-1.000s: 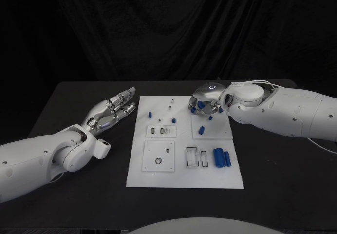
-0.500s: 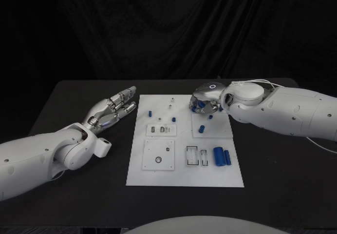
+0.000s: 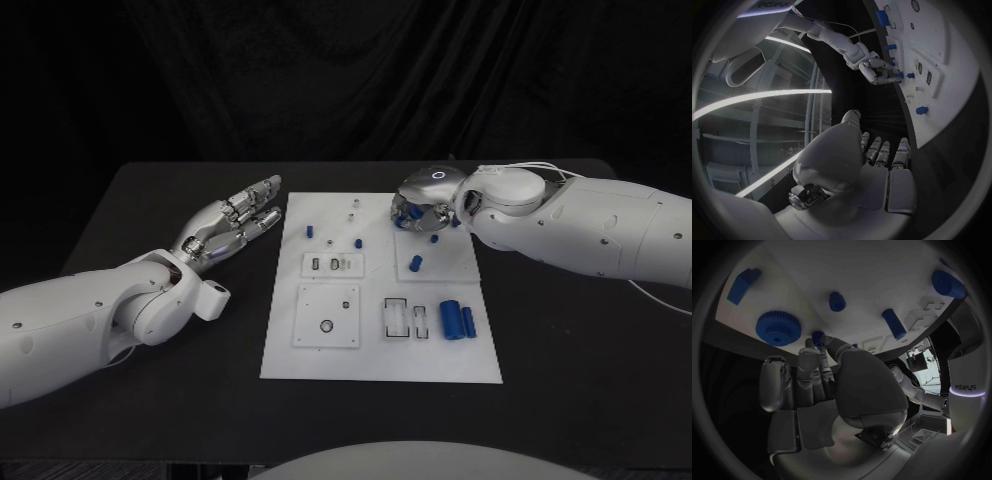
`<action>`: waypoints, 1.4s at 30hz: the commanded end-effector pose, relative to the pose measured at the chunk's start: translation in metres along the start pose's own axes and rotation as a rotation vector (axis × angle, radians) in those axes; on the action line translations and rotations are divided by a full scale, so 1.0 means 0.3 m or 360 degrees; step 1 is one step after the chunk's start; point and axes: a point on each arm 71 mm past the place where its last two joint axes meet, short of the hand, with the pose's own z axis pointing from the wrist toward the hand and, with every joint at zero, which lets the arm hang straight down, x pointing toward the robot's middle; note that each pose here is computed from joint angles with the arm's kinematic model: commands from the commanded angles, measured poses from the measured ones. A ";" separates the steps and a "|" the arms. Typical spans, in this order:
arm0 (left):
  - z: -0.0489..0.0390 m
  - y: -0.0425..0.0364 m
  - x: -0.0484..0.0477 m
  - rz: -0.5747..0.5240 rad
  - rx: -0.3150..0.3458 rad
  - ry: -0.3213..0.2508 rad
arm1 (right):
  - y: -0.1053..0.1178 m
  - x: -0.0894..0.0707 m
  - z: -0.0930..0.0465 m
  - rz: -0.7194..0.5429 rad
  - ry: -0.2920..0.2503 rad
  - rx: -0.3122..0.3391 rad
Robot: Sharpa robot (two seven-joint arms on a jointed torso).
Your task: Assemble the parts on the task board
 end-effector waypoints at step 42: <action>0.005 -0.030 0.013 -0.0020 0.0180 0.0033 | 0.071 -0.187 0.175 -0.0010 -0.0253 -0.0048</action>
